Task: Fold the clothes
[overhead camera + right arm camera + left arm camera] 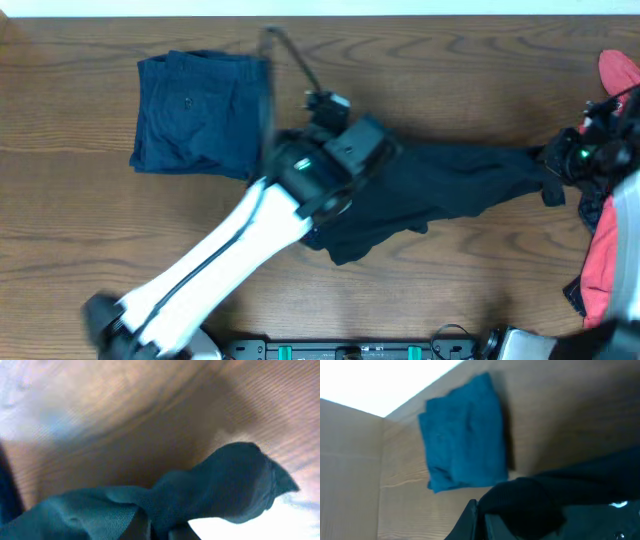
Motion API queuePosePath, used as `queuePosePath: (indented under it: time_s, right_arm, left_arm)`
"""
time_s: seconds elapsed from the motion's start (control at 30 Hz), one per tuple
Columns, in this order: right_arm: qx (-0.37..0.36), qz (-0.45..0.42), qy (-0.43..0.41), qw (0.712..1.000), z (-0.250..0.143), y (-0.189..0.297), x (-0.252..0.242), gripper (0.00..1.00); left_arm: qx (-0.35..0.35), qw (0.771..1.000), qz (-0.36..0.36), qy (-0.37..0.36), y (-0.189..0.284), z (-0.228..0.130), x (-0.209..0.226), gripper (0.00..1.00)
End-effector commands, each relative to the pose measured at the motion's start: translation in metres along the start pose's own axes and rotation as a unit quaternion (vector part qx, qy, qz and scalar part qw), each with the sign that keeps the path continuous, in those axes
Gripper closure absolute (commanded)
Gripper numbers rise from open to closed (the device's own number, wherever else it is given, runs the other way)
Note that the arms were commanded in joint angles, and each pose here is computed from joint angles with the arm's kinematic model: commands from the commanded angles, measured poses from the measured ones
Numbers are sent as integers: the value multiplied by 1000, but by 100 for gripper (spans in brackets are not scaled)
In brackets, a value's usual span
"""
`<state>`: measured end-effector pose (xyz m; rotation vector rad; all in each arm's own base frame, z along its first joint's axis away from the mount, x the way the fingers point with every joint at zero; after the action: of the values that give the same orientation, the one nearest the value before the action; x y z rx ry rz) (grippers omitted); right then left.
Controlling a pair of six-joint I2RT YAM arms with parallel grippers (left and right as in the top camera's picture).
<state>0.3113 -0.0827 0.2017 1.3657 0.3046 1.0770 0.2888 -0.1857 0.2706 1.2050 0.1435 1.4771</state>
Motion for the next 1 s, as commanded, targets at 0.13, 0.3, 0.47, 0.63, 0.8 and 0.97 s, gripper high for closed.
queuePosePath:
  time_s: [0.13,0.3,0.47,0.63,0.8,0.97]
  right_arm:
    - [76,41,7,996,3,-63,-2,48]
    - [128,61,28,989,-16,-65,1,41]
    - [186,29,43,981,-48,-71,-1,42]
    - [223,-4,69,972,-87,-96,-9,43]
    - [247,-7,61,967,-116,-113,-23,44]
    - [247,47,61,966,-128,-123,-18,45]
  left_arm:
    - [39,998,13,-43,-38,-1,-39,94]
    - [35,998,18,-50,-39,1,-38,94]
    - [30,998,16,-46,-38,3,-38,94]
    - [27,999,15,-43,-38,5,-38,94]
    - [27,999,15,-44,-38,5,-38,94]
    - [26,999,15,-43,-38,5,-39,94]
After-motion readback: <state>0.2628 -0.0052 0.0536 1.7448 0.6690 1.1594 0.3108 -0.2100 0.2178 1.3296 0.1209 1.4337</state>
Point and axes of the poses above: each gripper's point midway between its finger pads, its own y axis back along the fingers, its own x axis along the line the jaws close on, z = x × y, the point moved 5 cm from there along y, back along the fingers, and after that the axes turned 4 degrees about -y, right-handed, at the moved point
